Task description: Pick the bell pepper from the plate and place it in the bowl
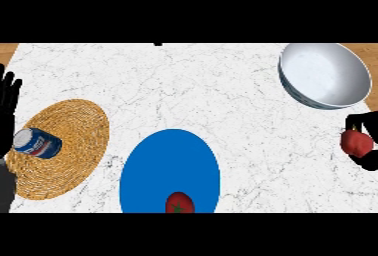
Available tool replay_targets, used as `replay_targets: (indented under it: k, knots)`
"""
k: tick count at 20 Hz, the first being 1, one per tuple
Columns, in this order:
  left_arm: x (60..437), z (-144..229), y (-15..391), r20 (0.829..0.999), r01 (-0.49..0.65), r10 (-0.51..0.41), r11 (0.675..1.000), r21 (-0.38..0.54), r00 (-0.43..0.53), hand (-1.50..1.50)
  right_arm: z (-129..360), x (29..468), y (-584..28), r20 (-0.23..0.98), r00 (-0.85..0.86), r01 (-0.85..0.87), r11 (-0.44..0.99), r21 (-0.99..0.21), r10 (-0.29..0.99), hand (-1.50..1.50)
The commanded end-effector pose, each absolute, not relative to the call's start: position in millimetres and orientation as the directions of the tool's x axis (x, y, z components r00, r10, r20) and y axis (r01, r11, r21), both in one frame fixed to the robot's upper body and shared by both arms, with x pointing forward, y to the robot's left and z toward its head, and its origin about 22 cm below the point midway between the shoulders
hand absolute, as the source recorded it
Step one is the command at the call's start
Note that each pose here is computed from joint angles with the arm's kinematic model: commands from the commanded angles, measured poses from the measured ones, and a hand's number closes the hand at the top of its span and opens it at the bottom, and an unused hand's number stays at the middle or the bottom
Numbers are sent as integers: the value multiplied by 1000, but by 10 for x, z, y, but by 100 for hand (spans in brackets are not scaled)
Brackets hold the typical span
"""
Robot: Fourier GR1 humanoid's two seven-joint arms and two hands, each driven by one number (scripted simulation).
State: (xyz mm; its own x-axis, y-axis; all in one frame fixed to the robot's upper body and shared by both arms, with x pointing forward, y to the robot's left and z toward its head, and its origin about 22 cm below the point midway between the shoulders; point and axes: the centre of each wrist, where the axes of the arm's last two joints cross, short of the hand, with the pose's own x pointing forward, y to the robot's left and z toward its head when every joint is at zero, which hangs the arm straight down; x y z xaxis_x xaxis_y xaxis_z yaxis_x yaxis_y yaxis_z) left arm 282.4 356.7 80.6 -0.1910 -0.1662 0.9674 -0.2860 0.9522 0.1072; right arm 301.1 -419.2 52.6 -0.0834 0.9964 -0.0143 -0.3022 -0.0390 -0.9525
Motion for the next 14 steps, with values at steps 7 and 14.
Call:
replay_targets:
  k: [7, 14]
  knots:
    - [2818, 842, 3451, 965, -227, -148, 969, 97, -218, 0, 1828, 2229, -5916, 120, 157, -21, 125, -992, 980, 150]
    - [2859, 869, 3384, 966, -179, -139, 979, 101, -217, 0, 2430, 1829, -6293, 262, -48, 154, 266, -952, 964, 150]
